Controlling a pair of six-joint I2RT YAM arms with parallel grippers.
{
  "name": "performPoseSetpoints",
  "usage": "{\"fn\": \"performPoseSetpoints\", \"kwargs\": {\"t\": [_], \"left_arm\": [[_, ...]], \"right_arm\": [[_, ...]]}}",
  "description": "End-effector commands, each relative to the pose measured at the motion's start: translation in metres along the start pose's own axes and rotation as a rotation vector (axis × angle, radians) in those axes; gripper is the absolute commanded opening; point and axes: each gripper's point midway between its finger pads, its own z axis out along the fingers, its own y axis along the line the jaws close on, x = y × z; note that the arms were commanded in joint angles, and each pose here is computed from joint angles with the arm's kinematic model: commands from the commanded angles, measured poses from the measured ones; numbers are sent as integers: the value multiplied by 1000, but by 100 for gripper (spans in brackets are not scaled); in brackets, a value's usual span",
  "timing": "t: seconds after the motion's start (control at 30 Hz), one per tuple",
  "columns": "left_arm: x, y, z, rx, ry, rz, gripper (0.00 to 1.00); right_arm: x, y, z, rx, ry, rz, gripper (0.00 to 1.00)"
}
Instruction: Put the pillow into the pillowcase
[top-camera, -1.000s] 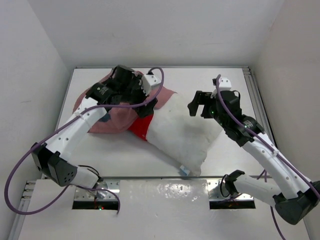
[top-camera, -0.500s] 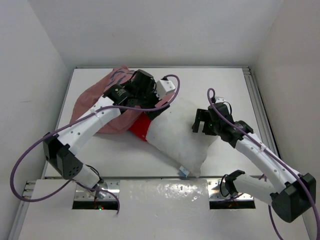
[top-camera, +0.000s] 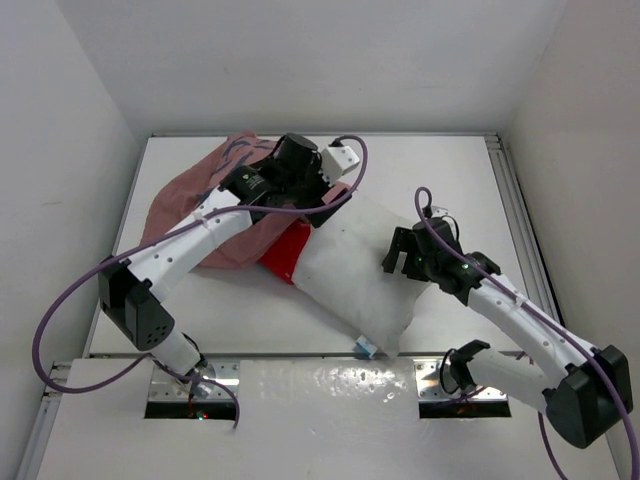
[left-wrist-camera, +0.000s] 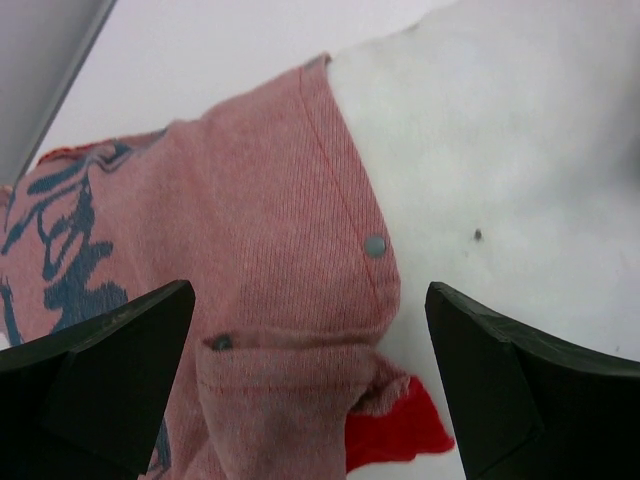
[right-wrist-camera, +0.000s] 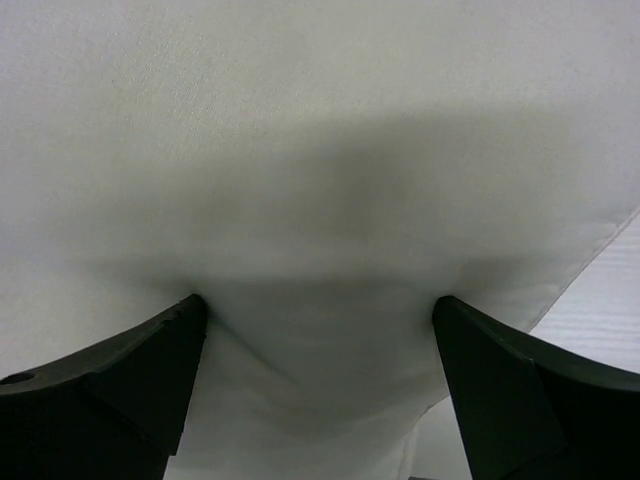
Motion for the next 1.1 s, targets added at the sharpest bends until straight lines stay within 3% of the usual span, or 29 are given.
{"fn": "performPoseSetpoints", "kwargs": {"t": [0.0,0.27,0.3,0.4,0.53,0.8,1.07], "left_arm": [[-38,6,7,-42,-119,-21,100],[-15,5,53,-78,-58,-15,100],[-13,6,57,-82,-52,-15,100],[-3,10,65,-118,-21,-37,100],[-7,17,51,-154,-87,-71,100],[-24,23,20,-139,-117,-60,100],[-23,24,26,-115,-79,-33,100]], "right_arm": [[32,-10,7,38,100,-29,90],[37,19,6,-105,73,8,42],[38,22,5,-115,75,9,30],[38,31,4,-144,76,9,11],[32,44,-1,-193,52,19,0],[15,68,-10,-256,9,3,0],[8,91,-13,-328,7,-14,0]]}}
